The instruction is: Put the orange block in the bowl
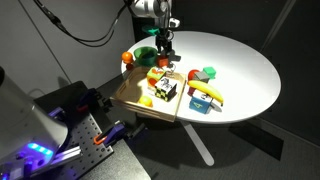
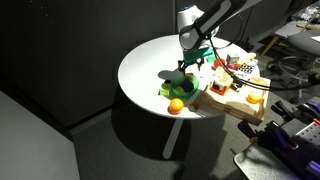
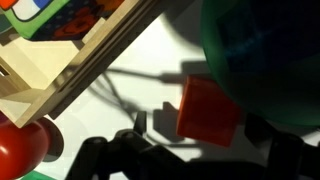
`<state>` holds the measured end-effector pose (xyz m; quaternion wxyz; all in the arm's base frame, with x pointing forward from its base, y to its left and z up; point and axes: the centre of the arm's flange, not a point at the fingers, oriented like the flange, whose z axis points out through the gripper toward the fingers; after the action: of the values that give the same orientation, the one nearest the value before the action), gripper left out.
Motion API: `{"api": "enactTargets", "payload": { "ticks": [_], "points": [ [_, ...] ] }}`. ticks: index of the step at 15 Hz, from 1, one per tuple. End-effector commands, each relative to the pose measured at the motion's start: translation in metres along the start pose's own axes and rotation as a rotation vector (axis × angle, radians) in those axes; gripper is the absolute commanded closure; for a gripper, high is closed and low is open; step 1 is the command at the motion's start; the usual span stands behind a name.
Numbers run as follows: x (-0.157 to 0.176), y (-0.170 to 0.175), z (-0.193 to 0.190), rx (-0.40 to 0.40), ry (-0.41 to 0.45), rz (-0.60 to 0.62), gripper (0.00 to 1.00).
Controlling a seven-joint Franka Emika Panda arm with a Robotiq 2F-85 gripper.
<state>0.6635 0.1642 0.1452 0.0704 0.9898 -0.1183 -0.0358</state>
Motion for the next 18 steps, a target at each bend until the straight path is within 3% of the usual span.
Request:
{"api": "enactTargets", "payload": {
  "ticks": [1, 18],
  "points": [
    [0.011, -0.008, 0.003, -0.016, -0.015, 0.019, 0.00],
    [0.013, -0.017, 0.008, -0.019, -0.030, -0.003, 0.00]
  ]
}}
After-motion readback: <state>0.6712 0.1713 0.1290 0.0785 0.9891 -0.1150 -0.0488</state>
